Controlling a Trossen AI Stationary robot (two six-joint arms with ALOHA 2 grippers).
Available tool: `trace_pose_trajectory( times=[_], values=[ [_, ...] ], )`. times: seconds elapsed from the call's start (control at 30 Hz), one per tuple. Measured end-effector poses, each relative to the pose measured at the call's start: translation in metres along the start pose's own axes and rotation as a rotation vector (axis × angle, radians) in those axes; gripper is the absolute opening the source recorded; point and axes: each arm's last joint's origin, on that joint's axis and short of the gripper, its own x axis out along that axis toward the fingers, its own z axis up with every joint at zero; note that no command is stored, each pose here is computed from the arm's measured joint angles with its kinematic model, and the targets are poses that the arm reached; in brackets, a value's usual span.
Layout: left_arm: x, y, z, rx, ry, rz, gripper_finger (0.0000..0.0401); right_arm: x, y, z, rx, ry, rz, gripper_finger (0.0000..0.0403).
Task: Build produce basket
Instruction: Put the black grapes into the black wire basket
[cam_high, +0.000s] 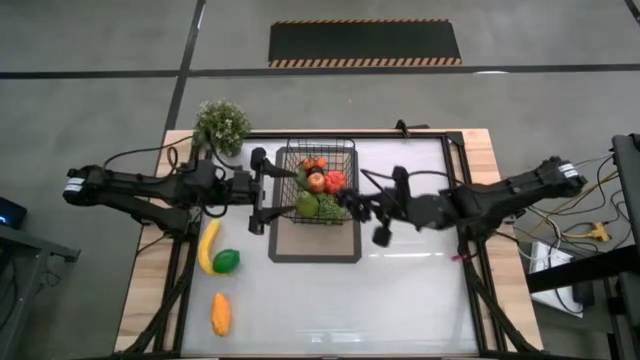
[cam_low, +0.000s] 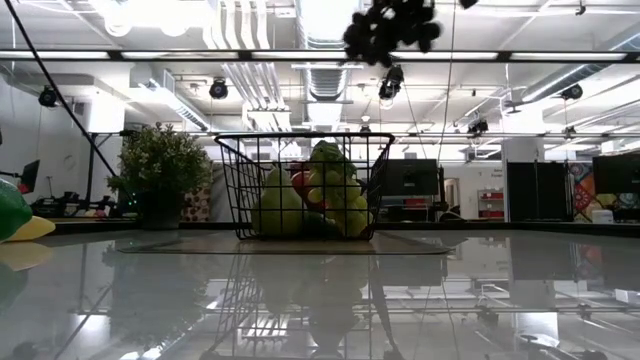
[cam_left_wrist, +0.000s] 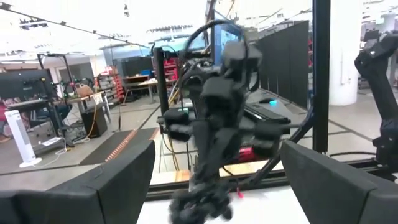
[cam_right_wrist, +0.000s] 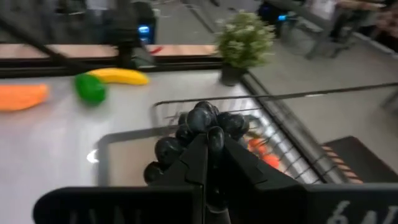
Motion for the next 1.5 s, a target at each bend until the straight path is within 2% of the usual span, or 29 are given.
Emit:
trace_pose_trajectory(
  times=[0.23, 0.4, 0.77, 1.0, 1.27, 1.5],
  values=[
    [-0.007, 0.002, 0.008, -0.003, -0.039, 0.005, 0.0329, 0.047, -0.027, -0.001, 0.009, 0.004, -0.15, 0.0022],
    [-0.01, 0.002, 0.01, -0.003, -0.048, 0.007, 0.0329, 0.084, -0.049, -0.01, 0.015, 0.033, -0.204, 0.0022],
    [-0.01, 0.002, 0.011, -0.004, -0.05, 0.007, 0.0329, 0.145, -0.109, -0.04, 0.12, 0.143, -0.222, 0.0022],
    [-0.01, 0.002, 0.011, -0.004, -0.05, 0.007, 0.0329, 0.162, -0.129, -0.053, 0.133, 0.205, -0.269, 0.0022],
    [-0.01, 0.002, 0.01, -0.004, -0.048, 0.007, 0.0329, 0.172, -0.133, -0.06, 0.119, 0.236, -0.285, 0.0024],
    [-0.01, 0.002, 0.01, -0.003, -0.041, 0.006, 0.0329, 0.173, -0.135, -0.062, 0.137, 0.248, -0.294, 0.0069]
  ],
)
